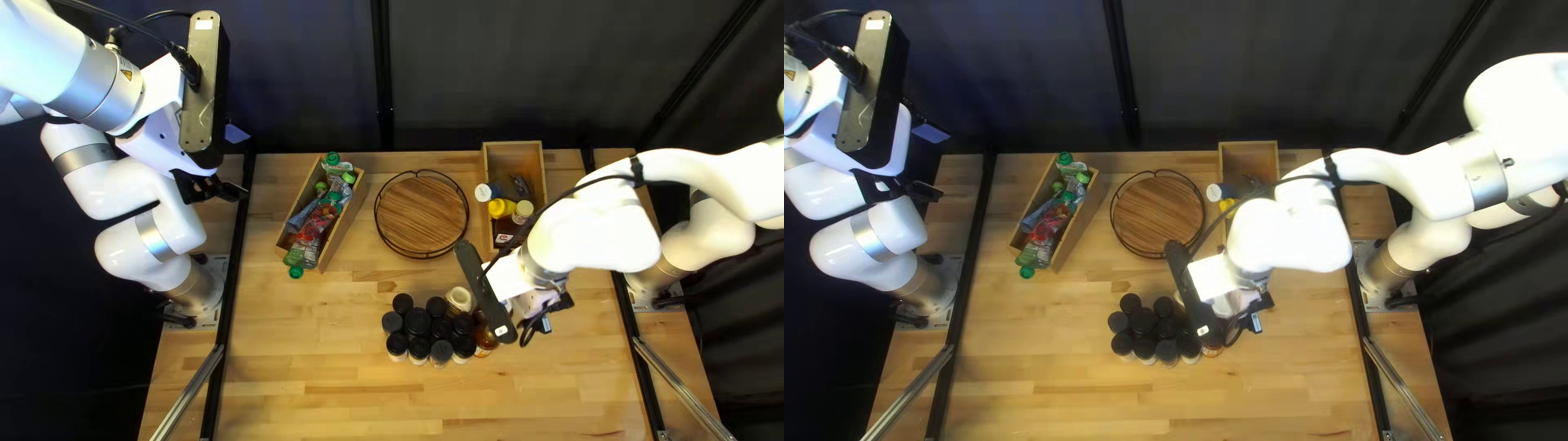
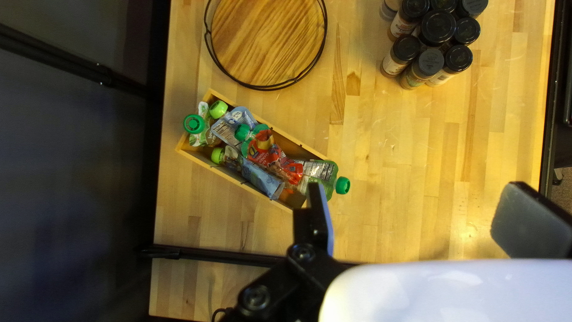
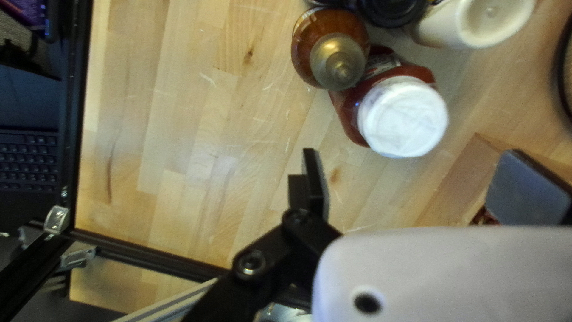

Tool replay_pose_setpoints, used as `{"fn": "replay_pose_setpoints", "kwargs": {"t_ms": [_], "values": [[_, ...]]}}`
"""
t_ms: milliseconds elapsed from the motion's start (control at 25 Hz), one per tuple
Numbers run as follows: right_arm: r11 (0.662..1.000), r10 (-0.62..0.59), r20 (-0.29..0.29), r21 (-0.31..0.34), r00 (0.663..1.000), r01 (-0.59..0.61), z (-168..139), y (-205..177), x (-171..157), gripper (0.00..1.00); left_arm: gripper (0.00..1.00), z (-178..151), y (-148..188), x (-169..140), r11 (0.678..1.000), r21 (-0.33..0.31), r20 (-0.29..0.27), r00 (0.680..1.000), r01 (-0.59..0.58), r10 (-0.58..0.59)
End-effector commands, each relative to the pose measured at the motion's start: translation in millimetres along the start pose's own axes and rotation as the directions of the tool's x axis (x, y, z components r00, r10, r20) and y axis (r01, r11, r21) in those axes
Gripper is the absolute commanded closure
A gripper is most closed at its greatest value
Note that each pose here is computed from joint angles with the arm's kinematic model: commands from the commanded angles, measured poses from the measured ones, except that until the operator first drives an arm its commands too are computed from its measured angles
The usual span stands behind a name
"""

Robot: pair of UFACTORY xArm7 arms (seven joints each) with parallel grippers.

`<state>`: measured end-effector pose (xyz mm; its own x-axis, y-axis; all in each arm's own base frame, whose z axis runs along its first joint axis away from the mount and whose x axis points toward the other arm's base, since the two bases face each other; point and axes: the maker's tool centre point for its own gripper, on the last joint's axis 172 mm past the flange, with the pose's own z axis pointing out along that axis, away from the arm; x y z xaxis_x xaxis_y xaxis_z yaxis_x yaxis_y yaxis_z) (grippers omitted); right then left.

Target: Separate condiments, baby food and spices and place it in 3 different racks/containers

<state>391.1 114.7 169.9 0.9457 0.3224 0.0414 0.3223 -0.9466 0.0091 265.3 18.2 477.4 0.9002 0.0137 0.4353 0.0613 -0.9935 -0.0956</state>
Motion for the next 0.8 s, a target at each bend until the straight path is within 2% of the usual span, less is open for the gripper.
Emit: {"fn": "replay_pose_setpoints", "kwargs": {"t_ms": [40,360,400,440,480,680,800], "values": [[1.000,0.004,-0.003,-0.018,1.000,-0.004,18,5,-1,0.00,0.00,0,0,0,1.000,0.000,0.000,1.000,0.000,0.000],[1.000,-0.008,-0.021,-0.016,1.000,0.008,41,12,4,0.00,0.00,0,0,0,1.000,0.000,0.000,1.000,0.000,0.000],[1.000,-0.012,-0.020,-0.014,1.000,0.011,43,12,4,0.24,0.00,0,0,0,1.000,0.000,0.000,1.000,0.000,0.000],[1.000,-0.014,-0.020,-0.014,1.000,0.014,44,12,5,0.97,0.00,0,0,0,1.000,0.000,0.000,1.000,0.000,0.000],[1.000,-0.018,-0.020,-0.015,1.000,0.017,44,12,5,1.00,0.00,0,0,0,1.000,0.000,0.000,1.000,0.000,0.000],[0.999,-0.026,-0.019,-0.019,0.999,0.026,38,11,1,1.00,0.00,0,0,0,1.000,0.000,0.000,1.000,0.000,0.000],[0.999,-0.017,-0.016,-0.030,1.000,0.017,18,11,-8,1.00,0.00,0,0,0,1.000,0.000,0.000,1.000,0.000,0.000]]}}
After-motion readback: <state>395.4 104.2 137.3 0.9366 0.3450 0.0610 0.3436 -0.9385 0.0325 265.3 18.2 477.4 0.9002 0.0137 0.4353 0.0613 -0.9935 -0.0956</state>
